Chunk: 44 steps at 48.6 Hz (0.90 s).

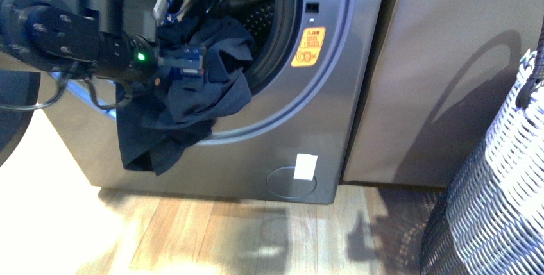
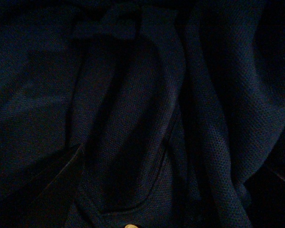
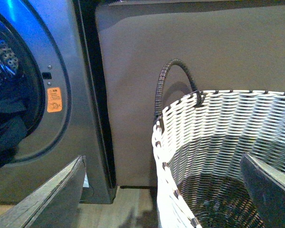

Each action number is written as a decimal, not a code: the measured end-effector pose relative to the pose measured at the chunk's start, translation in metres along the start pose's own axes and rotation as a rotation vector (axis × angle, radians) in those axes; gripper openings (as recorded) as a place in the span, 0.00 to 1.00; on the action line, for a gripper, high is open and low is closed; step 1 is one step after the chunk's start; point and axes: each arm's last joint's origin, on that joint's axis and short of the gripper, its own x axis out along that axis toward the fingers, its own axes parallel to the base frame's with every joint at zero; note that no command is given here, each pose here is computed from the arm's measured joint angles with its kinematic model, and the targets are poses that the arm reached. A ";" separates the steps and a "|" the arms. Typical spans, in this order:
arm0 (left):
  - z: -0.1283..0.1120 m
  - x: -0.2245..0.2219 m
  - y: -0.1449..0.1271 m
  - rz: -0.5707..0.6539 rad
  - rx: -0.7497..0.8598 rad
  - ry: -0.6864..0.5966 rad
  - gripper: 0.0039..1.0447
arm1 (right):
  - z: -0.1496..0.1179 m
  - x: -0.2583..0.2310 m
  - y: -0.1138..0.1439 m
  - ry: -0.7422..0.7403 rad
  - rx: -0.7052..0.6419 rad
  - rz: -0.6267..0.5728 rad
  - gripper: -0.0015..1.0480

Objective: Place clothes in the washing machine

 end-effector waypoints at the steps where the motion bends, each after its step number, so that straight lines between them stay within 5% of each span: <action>1: -0.001 0.001 -0.001 -0.007 -0.003 0.006 0.94 | 0.000 0.000 0.000 0.000 0.000 0.000 0.93; 16: -0.002 0.017 -0.004 -0.022 -0.031 0.020 0.93 | 0.000 0.000 0.000 0.000 0.000 0.000 0.93; 34: 0.011 0.029 0.001 -0.015 -0.063 -0.008 0.42 | 0.000 0.000 0.000 0.000 0.000 0.000 0.93; 44: 0.044 0.046 0.004 -0.005 -0.084 -0.077 0.09 | 0.000 0.000 0.000 0.000 0.000 0.000 0.93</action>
